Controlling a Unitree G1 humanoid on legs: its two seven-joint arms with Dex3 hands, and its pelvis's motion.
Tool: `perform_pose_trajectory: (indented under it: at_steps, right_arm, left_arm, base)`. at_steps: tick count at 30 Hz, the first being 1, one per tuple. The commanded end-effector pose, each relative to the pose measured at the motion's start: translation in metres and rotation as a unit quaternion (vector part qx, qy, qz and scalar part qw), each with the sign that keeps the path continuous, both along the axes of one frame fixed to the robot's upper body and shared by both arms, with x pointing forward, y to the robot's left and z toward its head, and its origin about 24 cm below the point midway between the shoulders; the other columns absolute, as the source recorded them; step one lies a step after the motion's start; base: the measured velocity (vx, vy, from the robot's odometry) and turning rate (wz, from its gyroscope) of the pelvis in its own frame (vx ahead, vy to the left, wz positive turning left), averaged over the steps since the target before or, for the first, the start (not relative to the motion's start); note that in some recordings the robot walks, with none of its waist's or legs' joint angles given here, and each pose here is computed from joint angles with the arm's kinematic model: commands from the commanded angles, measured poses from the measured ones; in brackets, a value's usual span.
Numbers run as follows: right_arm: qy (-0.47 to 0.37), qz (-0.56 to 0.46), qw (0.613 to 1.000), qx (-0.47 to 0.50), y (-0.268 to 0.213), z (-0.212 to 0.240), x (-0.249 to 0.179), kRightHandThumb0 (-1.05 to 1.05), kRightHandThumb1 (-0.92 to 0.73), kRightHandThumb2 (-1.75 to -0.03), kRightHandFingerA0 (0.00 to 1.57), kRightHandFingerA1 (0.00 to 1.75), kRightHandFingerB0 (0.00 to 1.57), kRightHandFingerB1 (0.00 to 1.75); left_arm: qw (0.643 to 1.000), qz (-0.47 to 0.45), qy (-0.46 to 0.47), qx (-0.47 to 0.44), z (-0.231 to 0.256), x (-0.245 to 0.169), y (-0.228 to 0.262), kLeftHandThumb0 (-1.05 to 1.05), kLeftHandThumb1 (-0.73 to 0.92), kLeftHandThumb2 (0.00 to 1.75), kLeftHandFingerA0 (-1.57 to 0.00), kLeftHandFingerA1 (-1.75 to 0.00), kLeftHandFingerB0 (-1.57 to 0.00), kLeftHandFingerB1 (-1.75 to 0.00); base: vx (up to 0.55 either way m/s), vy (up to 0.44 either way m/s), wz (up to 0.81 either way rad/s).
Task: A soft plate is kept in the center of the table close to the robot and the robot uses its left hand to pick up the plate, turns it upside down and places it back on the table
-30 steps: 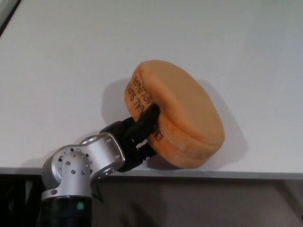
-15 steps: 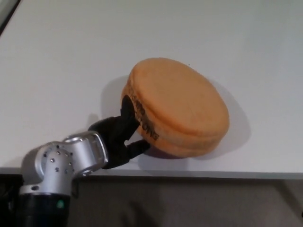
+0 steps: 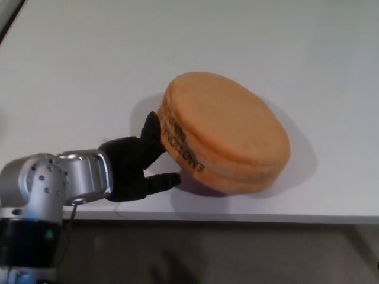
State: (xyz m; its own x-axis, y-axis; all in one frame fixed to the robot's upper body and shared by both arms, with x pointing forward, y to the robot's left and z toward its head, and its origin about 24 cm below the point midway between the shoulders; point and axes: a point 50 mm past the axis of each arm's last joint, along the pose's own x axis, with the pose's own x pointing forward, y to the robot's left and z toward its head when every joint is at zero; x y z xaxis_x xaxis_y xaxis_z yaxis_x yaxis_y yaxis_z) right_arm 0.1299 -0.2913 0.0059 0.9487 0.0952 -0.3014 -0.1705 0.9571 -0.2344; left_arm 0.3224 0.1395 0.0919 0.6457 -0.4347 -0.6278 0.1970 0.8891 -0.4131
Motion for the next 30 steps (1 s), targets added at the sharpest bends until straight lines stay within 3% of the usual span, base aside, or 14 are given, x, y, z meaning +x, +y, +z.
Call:
perform_pose_trajectory:
  at_steps: [1,2,11,14,15,16,17,22,23,29,30]
  right_arm:
    - [0.003,-0.002,1.0,0.015,0.0,0.001,0.0,-0.84,-0.74,-1.06,0.5,0.59,0.18,0.46]
    - [0.003,-0.004,1.0,0.018,0.0,0.001,0.0,-0.78,-0.85,-0.66,0.56,0.47,0.23,0.32]
    - [0.01,-0.001,1.0,0.012,0.0,0.0,-0.001,-0.77,-0.87,-0.66,0.54,0.48,0.23,0.33]
    - [0.009,-0.001,1.0,0.018,0.0,0.0,-0.001,-0.76,-0.86,-0.66,0.54,0.49,0.23,0.34]
    - [0.01,-0.002,1.0,0.022,0.0,0.0,-0.001,-0.79,-0.72,-1.05,0.48,0.59,0.18,0.47]
    - [0.01,-0.003,1.0,0.022,0.0,0.0,-0.002,-0.79,-0.72,-1.05,0.48,0.59,0.18,0.47]
    - [0.01,-0.003,1.0,0.021,-0.001,0.0,-0.002,-0.76,-0.86,-0.66,0.54,0.49,0.25,0.34]
    - [0.013,-0.006,1.0,0.02,-0.001,-0.002,-0.002,-0.76,-0.86,-0.66,0.56,0.48,0.29,0.33]
    - [0.011,-0.006,1.0,0.019,-0.001,-0.002,-0.002,-0.76,-0.86,-0.67,0.58,0.49,0.3,0.33]
    - [0.011,-0.006,1.0,0.015,-0.002,-0.001,-0.002,-0.76,-0.87,-0.67,0.57,0.49,0.32,0.34]
    - [0.009,-0.006,1.0,0.015,-0.003,0.0,0.0,-0.77,-0.72,-1.07,0.51,0.6,0.25,0.48]
  left_arm:
    - [0.999,-0.03,-0.004,0.036,0.004,-0.004,0.013,-1.0,0.92,0.81,0.0,0.0,0.0,0.0]
    - [0.999,-0.031,-0.013,0.042,0.004,-0.005,0.015,-0.99,0.92,0.82,0.0,0.0,0.0,0.0]
    - [0.99,-0.018,-0.074,0.122,0.017,-0.023,0.049,-1.02,0.92,0.86,0.0,0.0,0.0,0.0]
    - [0.987,-0.016,-0.086,0.138,0.02,-0.028,0.055,-1.01,0.92,0.74,0.0,0.0,0.0,0.0]
    - [0.984,-0.016,-0.093,0.148,0.024,-0.031,0.058,-1.0,0.92,0.78,0.0,0.0,0.0,0.0]
    - [0.984,-0.018,-0.097,0.152,0.025,-0.033,0.06,-1.0,0.92,0.78,0.0,0.0,0.0,0.0]
    - [0.982,-0.019,-0.101,0.156,0.026,-0.035,0.061,-1.01,0.92,0.82,0.0,0.0,0.0,0.0]
    - [0.977,-0.009,-0.129,0.167,0.028,-0.049,0.069,-0.97,0.92,0.83,0.0,0.0,0.0,0.0]
    - [0.976,-0.009,-0.137,0.169,0.028,-0.052,0.07,-1.05,0.82,1.2,0.0,-0.19,0.0,-0.02]
    - [0.949,0.005,-0.248,0.193,0.022,-0.074,0.075,-1.03,0.86,1.21,0.0,-0.12,0.0,0.0]
    - [0.937,0.001,-0.277,0.212,0.021,-0.079,0.075,-0.95,0.83,1.21,0.0,-0.17,0.0,-0.07]
  base:
    - [0.0,0.0,0.0]
    - [0.0,0.0,0.0]
    - [0.0,0.0,0.0]
    - [0.0,0.0,0.0]
    - [0.0,0.0,0.0]
    - [0.0,0.0,0.0]
    - [0.0,0.0,0.0]
    - [0.0,0.0,0.0]
    - [0.0,0.0,0.0]
    - [0.0,0.0,0.0]
    - [0.0,0.0,0.0]
